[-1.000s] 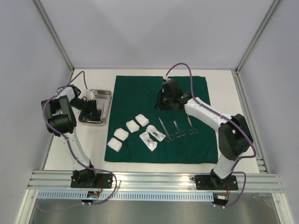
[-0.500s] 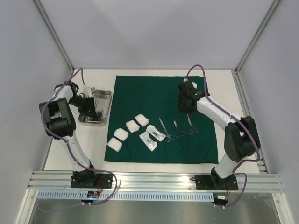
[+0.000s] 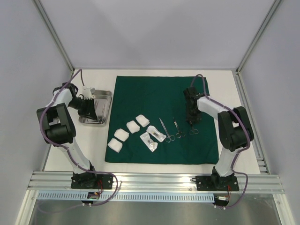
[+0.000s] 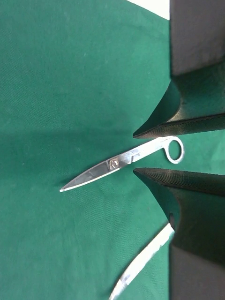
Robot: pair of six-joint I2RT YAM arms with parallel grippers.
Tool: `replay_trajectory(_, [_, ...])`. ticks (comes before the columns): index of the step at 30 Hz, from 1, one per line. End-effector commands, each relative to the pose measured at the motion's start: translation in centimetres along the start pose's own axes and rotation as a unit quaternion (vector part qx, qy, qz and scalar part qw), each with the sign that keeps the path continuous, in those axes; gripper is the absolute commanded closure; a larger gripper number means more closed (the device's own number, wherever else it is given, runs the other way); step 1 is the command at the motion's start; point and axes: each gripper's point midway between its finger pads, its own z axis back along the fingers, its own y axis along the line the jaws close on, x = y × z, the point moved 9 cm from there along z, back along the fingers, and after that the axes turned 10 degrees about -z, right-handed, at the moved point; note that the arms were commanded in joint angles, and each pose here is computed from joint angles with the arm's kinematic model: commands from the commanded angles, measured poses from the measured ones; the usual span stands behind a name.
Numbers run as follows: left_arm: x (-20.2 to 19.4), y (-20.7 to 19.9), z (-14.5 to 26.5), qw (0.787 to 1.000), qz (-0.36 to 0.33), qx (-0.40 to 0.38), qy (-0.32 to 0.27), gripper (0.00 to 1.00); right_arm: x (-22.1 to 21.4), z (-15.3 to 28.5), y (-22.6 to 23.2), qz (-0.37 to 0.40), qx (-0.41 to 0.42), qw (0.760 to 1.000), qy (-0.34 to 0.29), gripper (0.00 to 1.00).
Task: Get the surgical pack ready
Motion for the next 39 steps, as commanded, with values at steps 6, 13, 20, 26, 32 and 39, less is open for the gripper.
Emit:
replay_trajectory(6, [0.7, -1.7, 1.5, 0.999, -0.018, -0.013, -0.045, 0.67, -0.5, -2.4, 0.0, 0.026, -0.016, 0.999, 0.033, 0.78])
replay_trajectory(13, [0.8, -2.6, 2.4, 0.998, -0.031, -0.011, -0.052, 0.67, -0.1, -1.4, -0.1, 0.038, -0.004, 0.999, 0.016, 0.99])
replay_trajectory(20, [0.9, -2.7, 2.4, 0.998, -0.032, -0.012, -0.052, 0.67, 0.4, 0.4, 0.0, 0.034, 0.025, 0.999, -0.017, 1.0])
replay_trajectory(26, [0.9, -3.1, 2.5, 0.998, -0.038, -0.012, -0.05, 0.67, 0.5, 1.5, -0.1, 0.028, 0.043, 0.998, -0.046, 1.0])
replay_trajectory(32, [1.2, -3.5, 2.9, 0.997, -0.045, -0.012, -0.054, 0.67, 0.5, 2.0, -0.1, 0.023, 0.057, 0.996, -0.06, 1.0])
replay_trajectory(39, [1.7, -6.0, 3.7, 0.994, -0.077, -0.041, -0.061, 0.67, 0.8, 4.9, 1.3, -0.008, 0.104, 0.989, -0.101, 0.99])
